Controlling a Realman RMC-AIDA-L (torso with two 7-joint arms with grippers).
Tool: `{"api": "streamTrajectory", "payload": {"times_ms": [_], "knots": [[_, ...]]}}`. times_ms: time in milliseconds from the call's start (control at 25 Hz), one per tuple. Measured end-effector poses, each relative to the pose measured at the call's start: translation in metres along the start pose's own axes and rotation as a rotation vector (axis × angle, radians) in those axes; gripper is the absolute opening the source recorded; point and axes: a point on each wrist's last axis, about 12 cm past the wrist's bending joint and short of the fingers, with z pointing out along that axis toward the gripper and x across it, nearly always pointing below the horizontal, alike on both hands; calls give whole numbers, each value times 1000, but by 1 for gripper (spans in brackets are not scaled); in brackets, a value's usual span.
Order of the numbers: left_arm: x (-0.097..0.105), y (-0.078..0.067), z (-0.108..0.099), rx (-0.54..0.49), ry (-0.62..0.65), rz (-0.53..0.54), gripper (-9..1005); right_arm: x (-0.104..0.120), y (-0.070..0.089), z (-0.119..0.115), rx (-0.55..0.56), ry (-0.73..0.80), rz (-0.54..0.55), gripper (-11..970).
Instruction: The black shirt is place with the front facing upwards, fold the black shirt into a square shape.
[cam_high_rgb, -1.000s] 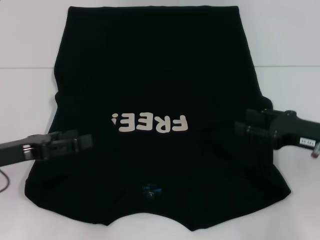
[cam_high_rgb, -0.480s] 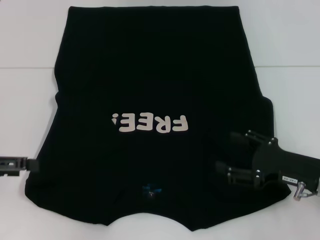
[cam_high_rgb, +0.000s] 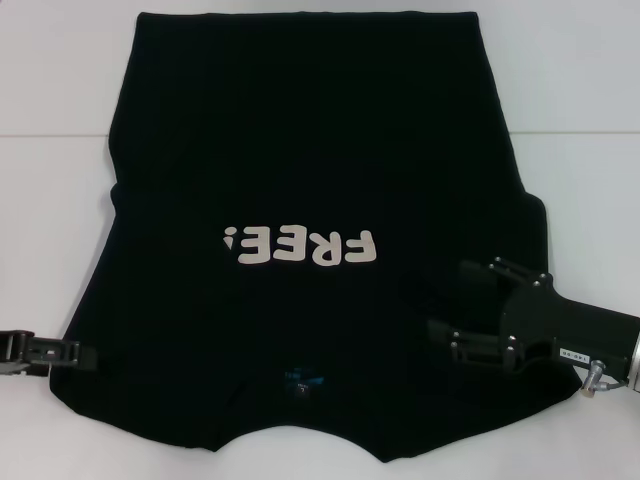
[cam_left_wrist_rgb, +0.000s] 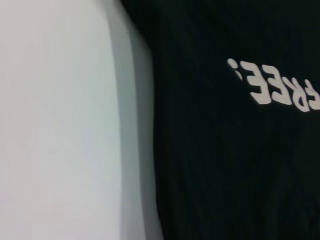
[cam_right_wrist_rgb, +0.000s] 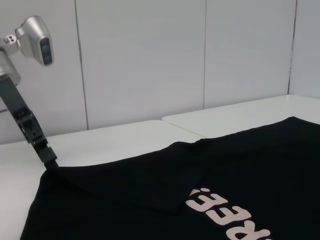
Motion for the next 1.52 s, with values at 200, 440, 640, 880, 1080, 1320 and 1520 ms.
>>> {"api": "streamTrajectory", "payload": {"times_ms": [200,440,640,880,1080,1320,1520], "knots": [[0,3,5,-5,1,-9,937,0,0,0,2,-2,4,946],[1,6,3,-25,-9,-6,937,-1,1,-1,-5,-9,7,947],[0,7,4,-43,1,7,924,0,1,-1,-5,-9,9,941],[3,8,8,-66,25,11,888,0,3,-2,-12,-15,14,932],[4,6,12,-60,33,14,858,1,4,-2,-12,-15,17,924],[0,1,17,-67,41,57,822,1,4,-3,-12,-16,36,915],[-1,-3,20,-84,51,86,792,1,3,-3,-10,-19,46,908]]}}
